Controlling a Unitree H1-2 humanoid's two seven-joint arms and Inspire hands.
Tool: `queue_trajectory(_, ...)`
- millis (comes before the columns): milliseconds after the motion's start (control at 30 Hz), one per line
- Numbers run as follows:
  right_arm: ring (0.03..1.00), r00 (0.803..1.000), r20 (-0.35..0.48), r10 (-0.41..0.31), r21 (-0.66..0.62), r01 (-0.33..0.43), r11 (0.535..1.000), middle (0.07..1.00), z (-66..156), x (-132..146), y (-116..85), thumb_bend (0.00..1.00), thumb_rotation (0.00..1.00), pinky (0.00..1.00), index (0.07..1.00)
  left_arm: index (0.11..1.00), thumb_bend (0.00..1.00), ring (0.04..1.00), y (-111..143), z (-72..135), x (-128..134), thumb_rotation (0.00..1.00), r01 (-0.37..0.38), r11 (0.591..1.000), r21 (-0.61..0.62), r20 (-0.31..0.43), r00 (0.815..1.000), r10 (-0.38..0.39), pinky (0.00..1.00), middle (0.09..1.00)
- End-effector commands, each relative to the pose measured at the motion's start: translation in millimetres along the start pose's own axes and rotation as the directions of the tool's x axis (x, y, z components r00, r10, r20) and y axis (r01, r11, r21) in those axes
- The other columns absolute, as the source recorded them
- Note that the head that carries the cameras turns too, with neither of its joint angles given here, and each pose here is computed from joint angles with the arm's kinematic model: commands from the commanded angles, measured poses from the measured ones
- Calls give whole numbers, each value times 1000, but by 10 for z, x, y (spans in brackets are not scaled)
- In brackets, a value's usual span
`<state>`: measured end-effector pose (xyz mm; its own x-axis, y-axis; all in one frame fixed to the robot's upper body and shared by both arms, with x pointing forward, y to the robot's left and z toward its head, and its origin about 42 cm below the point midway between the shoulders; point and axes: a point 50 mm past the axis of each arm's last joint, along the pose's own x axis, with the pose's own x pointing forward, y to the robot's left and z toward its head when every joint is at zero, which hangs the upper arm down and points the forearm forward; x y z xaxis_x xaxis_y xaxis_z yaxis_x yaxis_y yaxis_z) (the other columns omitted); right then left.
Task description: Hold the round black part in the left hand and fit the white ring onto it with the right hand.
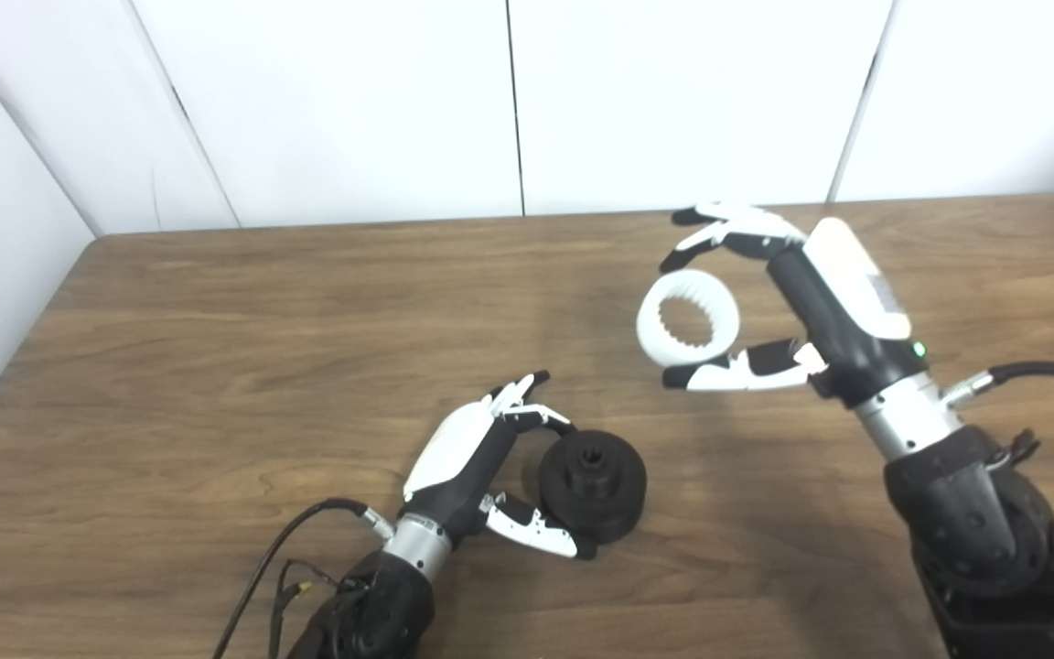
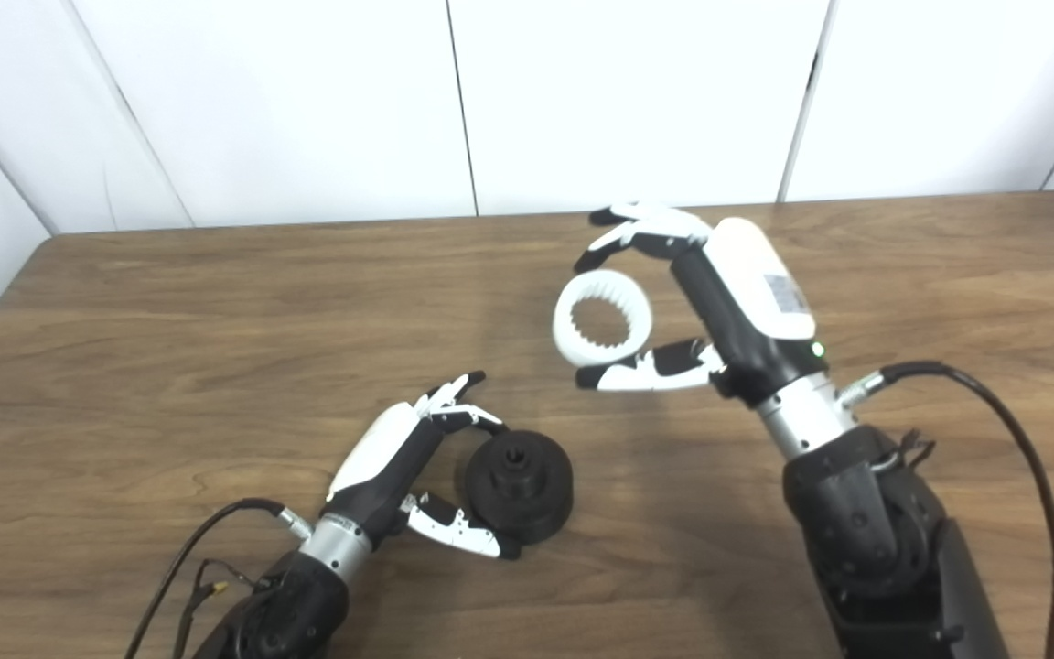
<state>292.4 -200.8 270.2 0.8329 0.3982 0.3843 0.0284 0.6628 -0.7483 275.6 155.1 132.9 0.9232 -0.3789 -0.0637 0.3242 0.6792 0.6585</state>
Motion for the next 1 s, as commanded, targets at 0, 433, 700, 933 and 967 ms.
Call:
queue_trajectory(0, 846, 998, 67, -20, -7, 21, 1000, 806, 130, 28, -48, 520, 139, 927, 483, 588, 978, 1000, -4, 20, 34, 228, 14, 1000, 4, 2, 1000, -14, 1000, 1000)
queue_trajectory(433, 855, 997, 40, 70, 60, -72, 996, 812, 175, -130, 241, 520, 146, 932, 482, 585, 973, 1000, 0, 44, 44, 229, 12, 1000, 7, 5, 1000, -12, 1000, 1000)
queue_trajectory(700, 841, 996, 23, 83, 70, -85, 994, 808, 96, -188, 356, 520, 143, 871, 483, 582, 976, 1000, -9, 47, 66, 226, 10, 1000, 9, 10, 1000, -10, 1000, 1000)
queue_trajectory(933, 858, 991, 4, 130, 89, -130, 987, 817, 75, -212, 492, 519, 145, 908, 483, 582, 973, 1000, -17, 55, 67, 230, 7, 1000, 8, 12, 1000, -7, 1000, 1000)
queue_trajectory(967, 858, 990, 4, 139, 89, -138, 986, 817, 71, -206, 506, 519, 145, 910, 483, 582, 973, 1000, -17, 55, 67, 231, 7, 1000, 8, 14, 1000, -7, 1000, 1000)
